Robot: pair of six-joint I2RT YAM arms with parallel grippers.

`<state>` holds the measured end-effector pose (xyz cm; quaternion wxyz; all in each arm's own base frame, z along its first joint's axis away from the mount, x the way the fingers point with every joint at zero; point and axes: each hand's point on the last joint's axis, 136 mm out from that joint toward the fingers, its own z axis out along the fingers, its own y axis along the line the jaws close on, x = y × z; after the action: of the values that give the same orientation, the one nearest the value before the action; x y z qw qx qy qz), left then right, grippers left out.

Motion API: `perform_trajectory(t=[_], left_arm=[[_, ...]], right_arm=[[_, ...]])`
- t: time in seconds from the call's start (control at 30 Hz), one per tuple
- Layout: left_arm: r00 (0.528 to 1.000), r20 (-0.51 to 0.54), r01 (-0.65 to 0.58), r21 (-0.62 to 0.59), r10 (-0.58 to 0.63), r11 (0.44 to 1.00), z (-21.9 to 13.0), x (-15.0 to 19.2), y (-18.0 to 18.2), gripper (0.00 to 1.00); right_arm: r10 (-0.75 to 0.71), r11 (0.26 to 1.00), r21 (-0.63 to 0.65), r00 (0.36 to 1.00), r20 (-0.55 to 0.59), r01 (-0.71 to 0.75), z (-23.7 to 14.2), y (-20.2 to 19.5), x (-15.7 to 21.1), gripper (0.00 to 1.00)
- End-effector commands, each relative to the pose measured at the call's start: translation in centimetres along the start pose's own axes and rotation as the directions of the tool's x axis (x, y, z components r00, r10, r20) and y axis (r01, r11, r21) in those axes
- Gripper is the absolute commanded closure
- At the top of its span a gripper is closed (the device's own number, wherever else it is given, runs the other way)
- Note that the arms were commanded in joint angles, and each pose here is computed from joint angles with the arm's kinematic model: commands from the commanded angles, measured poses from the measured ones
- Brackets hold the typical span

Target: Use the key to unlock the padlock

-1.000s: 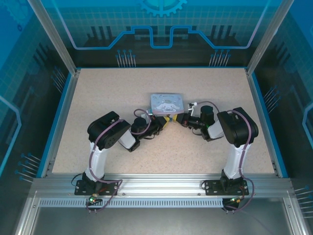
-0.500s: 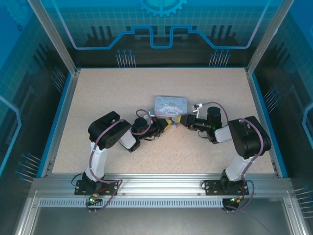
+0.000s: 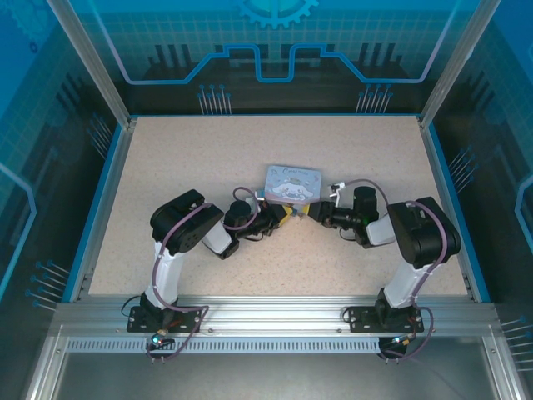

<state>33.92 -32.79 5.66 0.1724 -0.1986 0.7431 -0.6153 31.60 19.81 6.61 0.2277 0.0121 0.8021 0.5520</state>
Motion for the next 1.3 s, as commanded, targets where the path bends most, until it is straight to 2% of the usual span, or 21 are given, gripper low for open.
perform_trajectory(t=[0.0, 0.1, 0.3, 0.63, 0.83, 0.93, 1.07, 1.17, 1.27], left_arm=[[0.997, -0.066, -0.037, 0.039, 0.040, 0.999, 0.2, 1.5, -1.3, 1.00], [0.997, -0.064, -0.037, 0.038, 0.039, 0.999, 0.2, 1.4, -1.4, 1.00], [0.997, -0.064, -0.038, 0.043, 0.041, 0.998, 0.3, 1.4, -1.7, 1.00], [0.997, -0.063, -0.031, 0.050, 0.034, 0.998, 0.3, 1.4, -1.9, 1.00], [0.997, -0.062, -0.032, 0.056, 0.035, 0.998, 0.3, 1.4, -2.1, 1.00], [0.997, -0.071, -0.033, 0.054, 0.037, 0.998, 0.4, 1.6, -2.1, 1.00], [0.996, -0.082, -0.035, 0.049, 0.039, 0.998, 0.5, 2.0, -1.9, 1.00], [0.996, -0.077, -0.038, 0.034, 0.040, 0.999, 0.3, 2.0, -1.3, 1.00], [0.998, -0.059, -0.026, 0.025, 0.027, 0.999, -0.2, 1.3, -0.6, 1.00]], right_arm=[[0.000, 1.000, 0.016, 1.000, 0.009, 0.000, 0.0, -0.8, 0.9, 0.57], [0.000, 1.000, 0.027, 1.000, 0.022, 0.000, -0.3, -0.8, 0.7, 0.56], [0.003, 1.000, 0.016, 1.000, -0.003, -0.003, 0.6, 0.0, 1.1, 0.62], [0.021, 1.000, 0.011, 1.000, -0.004, -0.021, 1.7, -0.5, 1.0, 0.78], [0.023, 0.999, 0.031, 1.000, -0.004, -0.023, 1.8, -1.0, 1.0, 0.78], [0.023, 1.000, 0.015, 1.000, 0.000, -0.023, 2.1, -0.8, 0.7, 0.81], [0.017, 1.000, -0.017, 1.000, 0.009, -0.017, 2.8, -0.2, -0.1, 0.81], [0.010, 0.999, -0.034, 1.000, 0.014, -0.009, 3.1, 0.3, -0.5, 0.80], [0.005, 1.000, 0.014, 0.999, 0.032, -0.005, 1.6, -0.4, -0.4, 0.75]])
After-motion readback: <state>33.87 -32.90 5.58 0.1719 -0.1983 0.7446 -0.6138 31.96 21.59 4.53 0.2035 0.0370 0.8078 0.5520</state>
